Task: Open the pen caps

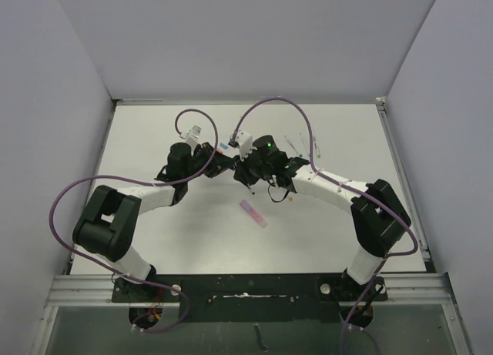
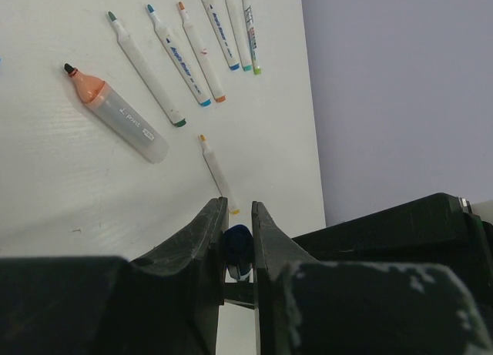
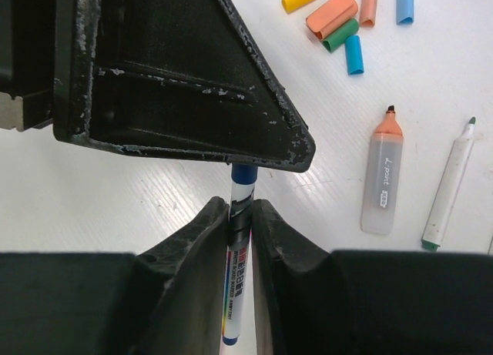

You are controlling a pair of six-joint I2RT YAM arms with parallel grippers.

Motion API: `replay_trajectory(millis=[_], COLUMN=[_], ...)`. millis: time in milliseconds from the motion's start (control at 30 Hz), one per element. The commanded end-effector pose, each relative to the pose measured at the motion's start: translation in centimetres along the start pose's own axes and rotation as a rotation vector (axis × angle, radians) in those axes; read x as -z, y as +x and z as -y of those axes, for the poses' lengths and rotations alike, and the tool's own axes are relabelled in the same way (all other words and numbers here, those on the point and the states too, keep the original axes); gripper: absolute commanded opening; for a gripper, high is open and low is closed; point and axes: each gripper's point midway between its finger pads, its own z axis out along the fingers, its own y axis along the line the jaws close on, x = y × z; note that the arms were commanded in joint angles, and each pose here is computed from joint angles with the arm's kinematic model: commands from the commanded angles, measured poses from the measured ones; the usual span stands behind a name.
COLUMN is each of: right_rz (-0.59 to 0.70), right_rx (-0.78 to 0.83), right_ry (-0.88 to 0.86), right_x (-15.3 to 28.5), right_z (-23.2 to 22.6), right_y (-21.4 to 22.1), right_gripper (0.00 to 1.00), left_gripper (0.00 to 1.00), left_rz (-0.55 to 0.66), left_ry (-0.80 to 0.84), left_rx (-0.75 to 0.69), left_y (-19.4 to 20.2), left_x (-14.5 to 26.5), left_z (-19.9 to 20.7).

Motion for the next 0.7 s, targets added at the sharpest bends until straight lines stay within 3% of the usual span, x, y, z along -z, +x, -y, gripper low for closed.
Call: replay_trajectory(millis=[0, 100, 267, 500, 667], right_rz=[0.090, 0.092, 0.047, -0.031, -0.037], right_rx=[0.015, 0.013, 0.000, -0.034, -0.054], right_ry=[-0.019, -0.013, 0.004, 0.015, 0.040], right_x=[-0.3, -0.2, -0.1, 1.5, 3.2], right_z=[-0.4, -0.3, 0.2, 0.9, 1.7], right_y=[-3.2, -3.2, -1.8, 1.9, 2.9], right_gripper=[0.13, 0.00, 0.00, 0.00, 0.00], left_gripper=[0.00, 0.00, 0.00, 0.00, 0.00], left_rz=[0.036, 0.037, 0.090, 0.233, 0.262], left_ry=[0.100, 0.102, 0.102, 0.068, 0.035], left_rx=[-0.043, -0.044, -0.041, -0.028, -0.010], left_y=[-1.3, -1.3, -3.5, -11.5, -13.1], left_x=[-0.2, -0.1, 0.3, 2.0, 2.0], left_z=[3.0, 3.0, 3.1, 1.2, -0.7])
